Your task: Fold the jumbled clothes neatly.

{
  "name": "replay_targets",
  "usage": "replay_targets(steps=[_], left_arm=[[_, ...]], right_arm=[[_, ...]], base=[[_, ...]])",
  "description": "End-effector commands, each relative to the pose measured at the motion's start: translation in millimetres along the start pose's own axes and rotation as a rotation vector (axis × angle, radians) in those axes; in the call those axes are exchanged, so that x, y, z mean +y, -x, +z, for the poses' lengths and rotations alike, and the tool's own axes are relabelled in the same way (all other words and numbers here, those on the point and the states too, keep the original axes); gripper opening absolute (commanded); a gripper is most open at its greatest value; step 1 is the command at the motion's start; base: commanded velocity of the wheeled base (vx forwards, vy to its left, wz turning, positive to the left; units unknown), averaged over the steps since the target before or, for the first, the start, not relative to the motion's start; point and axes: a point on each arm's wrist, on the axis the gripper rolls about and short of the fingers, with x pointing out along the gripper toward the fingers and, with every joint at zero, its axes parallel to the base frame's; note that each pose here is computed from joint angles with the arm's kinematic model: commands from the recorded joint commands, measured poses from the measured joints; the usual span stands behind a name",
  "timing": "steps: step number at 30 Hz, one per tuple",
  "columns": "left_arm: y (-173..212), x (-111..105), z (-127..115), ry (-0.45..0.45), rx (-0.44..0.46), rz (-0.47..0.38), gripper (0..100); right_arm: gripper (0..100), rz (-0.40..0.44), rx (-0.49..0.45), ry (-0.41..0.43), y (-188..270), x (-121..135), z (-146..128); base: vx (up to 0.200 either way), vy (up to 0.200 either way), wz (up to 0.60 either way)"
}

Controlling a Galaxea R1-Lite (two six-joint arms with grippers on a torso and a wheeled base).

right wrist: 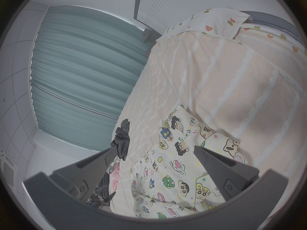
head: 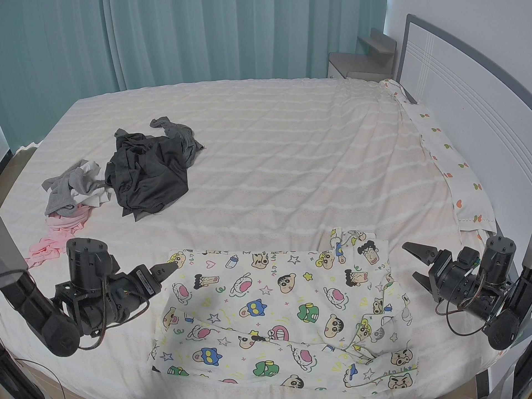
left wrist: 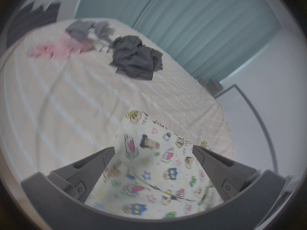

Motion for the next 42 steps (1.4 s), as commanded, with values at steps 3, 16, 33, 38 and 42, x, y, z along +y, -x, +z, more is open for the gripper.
replay_targets(steps=[3,16,33,38,42], left_arm=[[-46.7,33.5,70.6,-0.311,0.012,0.125,100],[-116.6,44.6,67.6,-0.33,0.284,0.116,100],[-175.0,29.7,41.8,-0.344,0.225,0.085,100],[-172.3,32.3,43.1,-0.342,0.216,0.092,100],[-170.1,30.9,44.2,-0.339,0.216,0.087,100]], right_arm=[[100,0.008,0.015,0.031,2.3,2.0,-5.2],[100,-0.011,0.072,0.085,5.2,4.6,-24.7],[100,-0.02,0.09,0.086,3.1,2.9,-28.2],[100,-0.019,0.091,0.087,2.7,3.0,-28.5],[100,-0.015,0.092,0.088,2.7,3.9,-29.1]], base=[[0.0,0.0,0.0],[0.0,0.0,0.0],[0.0,0.0,0.0],[0.0,0.0,0.0],[0.0,0.0,0.0]])
